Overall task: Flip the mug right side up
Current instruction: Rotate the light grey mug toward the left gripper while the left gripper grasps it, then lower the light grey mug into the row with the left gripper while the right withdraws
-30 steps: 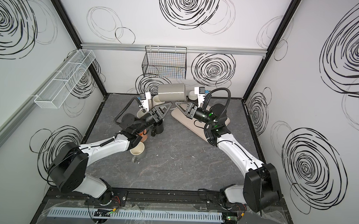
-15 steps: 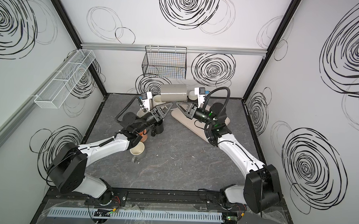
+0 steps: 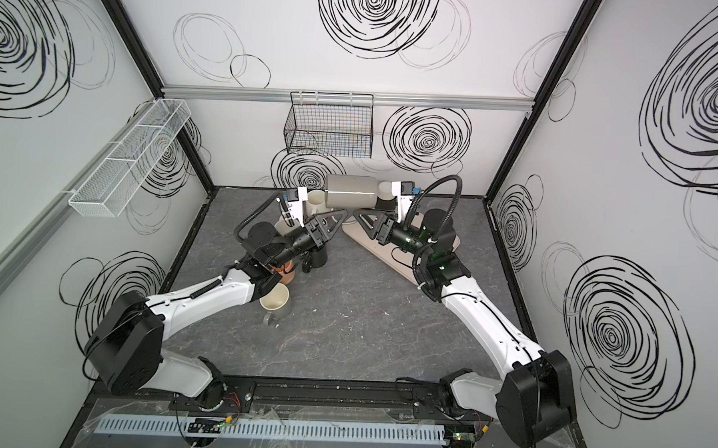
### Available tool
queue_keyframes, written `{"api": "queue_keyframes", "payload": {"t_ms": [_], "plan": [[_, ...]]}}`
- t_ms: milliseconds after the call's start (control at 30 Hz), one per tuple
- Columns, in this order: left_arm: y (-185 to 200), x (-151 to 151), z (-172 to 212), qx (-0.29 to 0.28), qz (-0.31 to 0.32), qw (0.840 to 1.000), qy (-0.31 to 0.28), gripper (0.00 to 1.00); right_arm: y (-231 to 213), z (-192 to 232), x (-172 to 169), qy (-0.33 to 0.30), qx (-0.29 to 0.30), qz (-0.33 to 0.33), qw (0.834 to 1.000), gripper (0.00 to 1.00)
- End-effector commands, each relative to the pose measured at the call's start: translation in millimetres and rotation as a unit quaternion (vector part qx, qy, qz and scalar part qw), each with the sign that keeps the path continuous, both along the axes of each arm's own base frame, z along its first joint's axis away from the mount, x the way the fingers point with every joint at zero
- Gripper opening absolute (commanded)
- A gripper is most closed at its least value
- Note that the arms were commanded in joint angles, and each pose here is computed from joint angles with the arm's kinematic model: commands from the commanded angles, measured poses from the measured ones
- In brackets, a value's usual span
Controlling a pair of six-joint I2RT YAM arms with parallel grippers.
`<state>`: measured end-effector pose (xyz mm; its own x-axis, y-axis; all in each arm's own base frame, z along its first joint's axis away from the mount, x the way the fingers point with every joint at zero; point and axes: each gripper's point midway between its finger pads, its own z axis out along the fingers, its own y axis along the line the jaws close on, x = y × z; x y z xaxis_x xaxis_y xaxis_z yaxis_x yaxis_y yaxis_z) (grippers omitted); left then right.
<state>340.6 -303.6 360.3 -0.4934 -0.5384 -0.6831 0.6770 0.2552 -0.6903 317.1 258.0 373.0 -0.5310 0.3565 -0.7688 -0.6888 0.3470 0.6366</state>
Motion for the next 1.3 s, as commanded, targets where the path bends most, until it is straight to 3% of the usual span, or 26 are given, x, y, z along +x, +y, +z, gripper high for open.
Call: {"api": "queue_keyframes", "payload": {"t_ms": [0, 233, 400, 767, 1100, 1267], "plan": [[6.2, -14.7, 40.1, 0.022, 0.020, 0.997, -0.075, 0.00, -14.0, 26.6, -1.2, -0.061, -0.002, -0.044, 0.997, 0.52], [5.9, -12.9, 8.1, 0.145, 0.060, 0.986, -0.062, 0.00, -32.6, 22.4, 5.2, -0.066, -0.029, -0.097, 0.993, 0.54], [0.8, -15.6, -27.9, 0.230, 0.073, 0.970, -0.041, 0.00, -46.8, 16.1, 12.0, -0.063, -0.056, -0.133, 0.987, 0.55], [16.8, -8.2, -133.2, 0.436, 0.084, 0.896, 0.003, 0.00, -62.2, -3.3, 23.3, -0.035, -0.072, -0.166, 0.983, 0.55], [36.8, 3.2, -201.0, 0.534, 0.099, 0.839, 0.034, 0.00, -72.7, -15.3, 29.9, -0.014, -0.073, -0.177, 0.981, 0.55], [50.8, 2.7, -230.0, 0.561, 0.094, 0.821, 0.054, 0.00, -76.5, -19.4, 31.1, -0.008, -0.075, -0.179, 0.981, 0.55]]}}
